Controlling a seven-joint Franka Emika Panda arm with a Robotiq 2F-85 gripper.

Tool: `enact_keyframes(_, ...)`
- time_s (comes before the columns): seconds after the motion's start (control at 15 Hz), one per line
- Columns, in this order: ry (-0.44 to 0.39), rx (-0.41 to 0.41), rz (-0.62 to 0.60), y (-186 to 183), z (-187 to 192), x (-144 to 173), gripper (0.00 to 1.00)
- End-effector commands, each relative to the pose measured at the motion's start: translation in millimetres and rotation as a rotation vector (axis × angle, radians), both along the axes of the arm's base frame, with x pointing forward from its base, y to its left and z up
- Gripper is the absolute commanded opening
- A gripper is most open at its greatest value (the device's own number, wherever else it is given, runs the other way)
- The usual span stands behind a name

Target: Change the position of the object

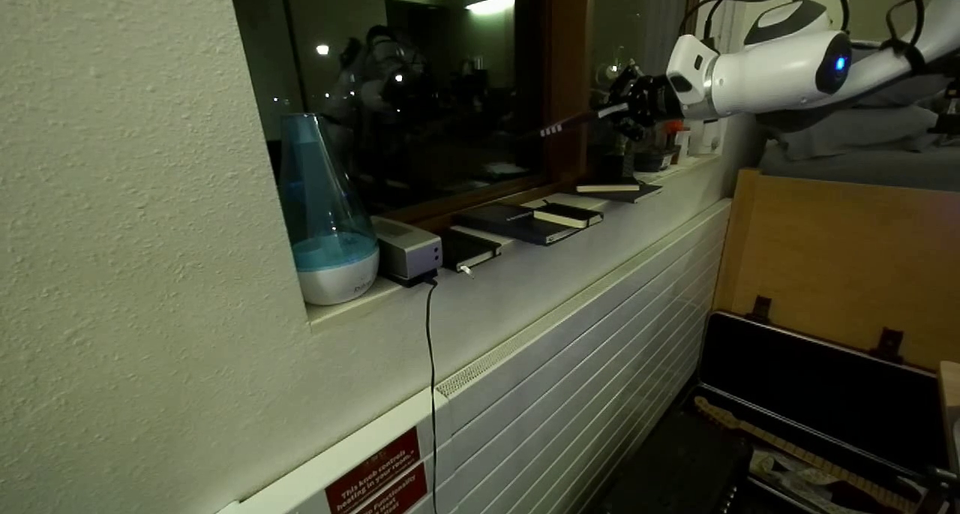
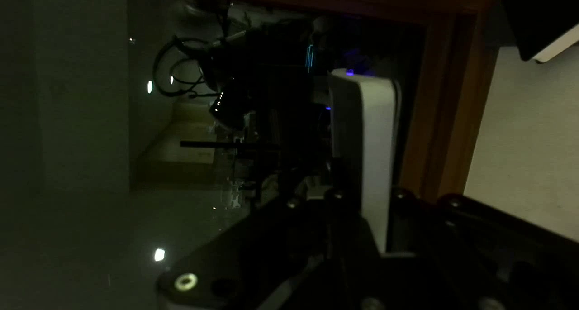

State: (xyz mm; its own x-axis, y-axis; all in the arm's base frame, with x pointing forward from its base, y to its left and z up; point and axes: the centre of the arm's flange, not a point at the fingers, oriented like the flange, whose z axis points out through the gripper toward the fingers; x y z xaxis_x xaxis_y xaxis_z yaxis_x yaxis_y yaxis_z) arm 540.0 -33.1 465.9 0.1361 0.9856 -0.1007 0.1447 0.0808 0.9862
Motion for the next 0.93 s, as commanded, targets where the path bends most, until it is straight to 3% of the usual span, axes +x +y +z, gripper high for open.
enact_keyframes(0.0, -0.033, -0.011, 0.039, -32.9, -36.0, -2.5, 0.03)
enact_keyframes(0.87, -0.008, 0.004, 0.118, -45.5, -53.8, -22.3, 0.03)
